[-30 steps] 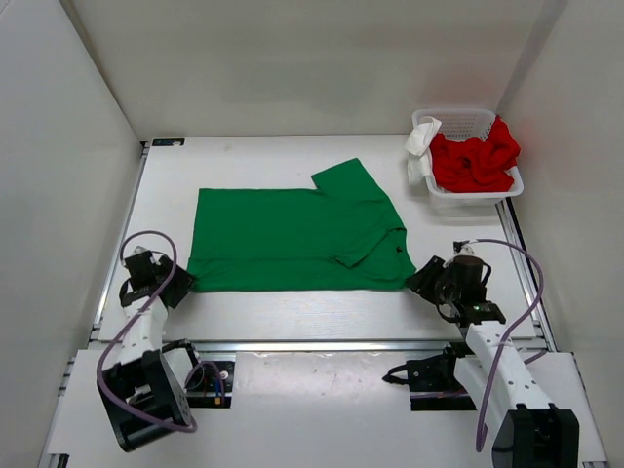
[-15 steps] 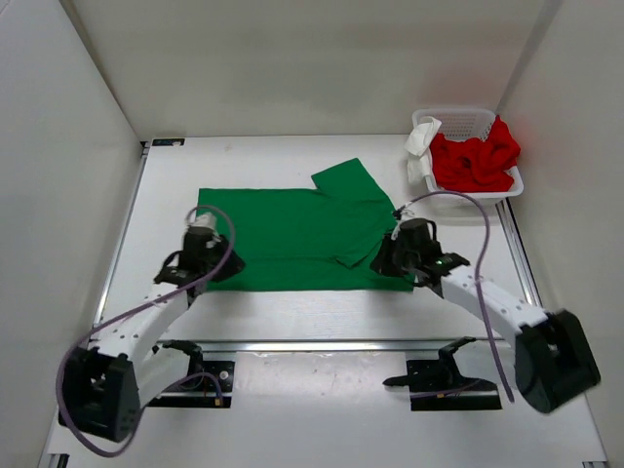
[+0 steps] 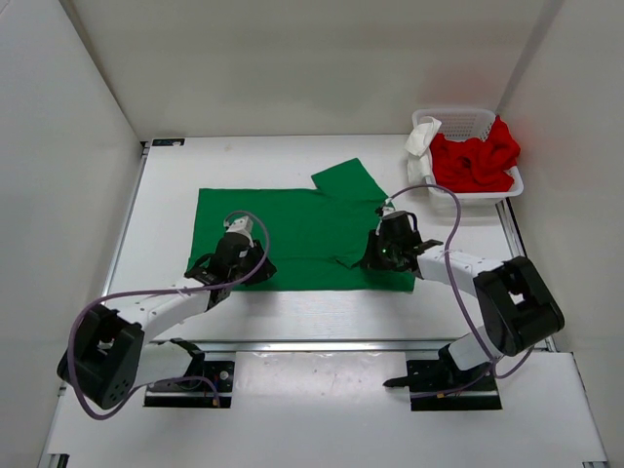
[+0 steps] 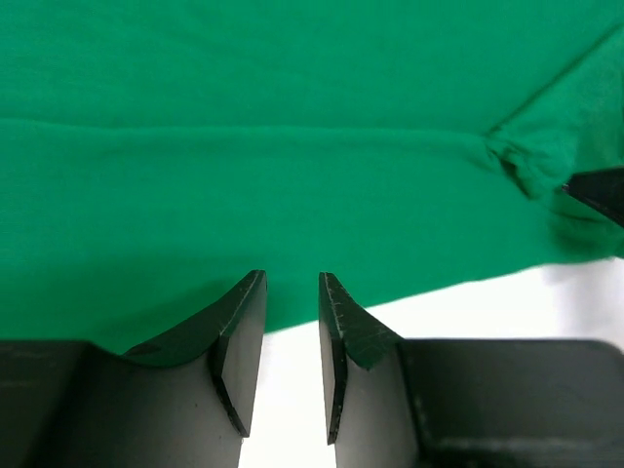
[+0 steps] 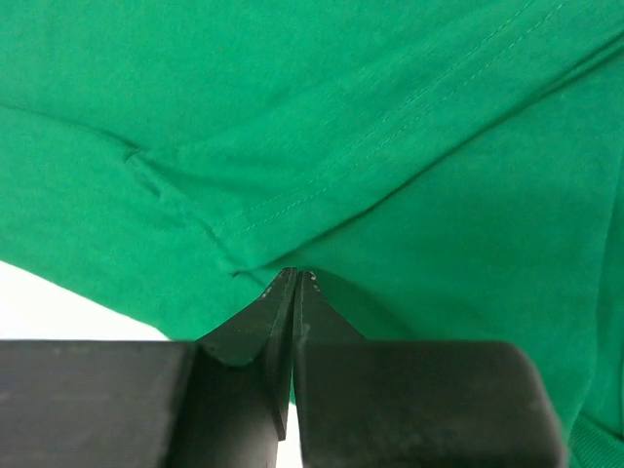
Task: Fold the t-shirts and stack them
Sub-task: Fold the flattened tshirt in 1/3 of the way
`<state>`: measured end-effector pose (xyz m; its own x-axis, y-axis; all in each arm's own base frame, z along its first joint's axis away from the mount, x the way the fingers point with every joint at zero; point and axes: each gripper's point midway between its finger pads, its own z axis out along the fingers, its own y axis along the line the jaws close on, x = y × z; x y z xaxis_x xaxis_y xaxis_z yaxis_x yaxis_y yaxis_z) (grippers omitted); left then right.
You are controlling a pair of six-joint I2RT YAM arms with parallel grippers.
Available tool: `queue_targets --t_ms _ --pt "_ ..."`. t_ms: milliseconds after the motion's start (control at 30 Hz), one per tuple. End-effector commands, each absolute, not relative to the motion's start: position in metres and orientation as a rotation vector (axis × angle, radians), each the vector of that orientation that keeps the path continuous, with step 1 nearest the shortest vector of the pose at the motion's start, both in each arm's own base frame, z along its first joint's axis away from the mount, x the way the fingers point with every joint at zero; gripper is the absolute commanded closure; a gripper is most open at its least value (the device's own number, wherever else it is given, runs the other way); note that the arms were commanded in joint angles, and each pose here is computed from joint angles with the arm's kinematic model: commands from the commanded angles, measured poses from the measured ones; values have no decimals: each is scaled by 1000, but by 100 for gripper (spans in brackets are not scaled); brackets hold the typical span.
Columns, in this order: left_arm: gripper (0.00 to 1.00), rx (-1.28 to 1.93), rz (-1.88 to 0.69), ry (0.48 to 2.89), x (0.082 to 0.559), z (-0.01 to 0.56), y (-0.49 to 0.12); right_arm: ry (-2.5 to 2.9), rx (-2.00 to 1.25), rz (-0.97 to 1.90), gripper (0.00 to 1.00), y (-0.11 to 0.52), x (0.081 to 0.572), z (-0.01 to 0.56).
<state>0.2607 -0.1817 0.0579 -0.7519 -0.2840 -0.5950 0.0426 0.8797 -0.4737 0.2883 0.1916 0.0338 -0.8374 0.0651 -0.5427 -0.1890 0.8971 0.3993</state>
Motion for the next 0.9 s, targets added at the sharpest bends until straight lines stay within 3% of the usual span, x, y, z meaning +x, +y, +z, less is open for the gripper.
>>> queue_targets --t_ms 0,567,700,767,867 --pt "62 -183 -580 2284 270 61 -171 2410 -101 625 100 198 309 47" --pt "58 -280 -523 2281 245 36 -125 2418 -118 655 100 212 334 39" --pt "59 -279 -531 2289 244 39 -125 2390 -103 715 100 227 367 53" --pt "58 -259 -523 2300 247 44 -129 2299 -103 760 100 242 404 90" --pt "59 -223 -544 2288 253 58 -140 2293 -112 809 100 250 418 114"
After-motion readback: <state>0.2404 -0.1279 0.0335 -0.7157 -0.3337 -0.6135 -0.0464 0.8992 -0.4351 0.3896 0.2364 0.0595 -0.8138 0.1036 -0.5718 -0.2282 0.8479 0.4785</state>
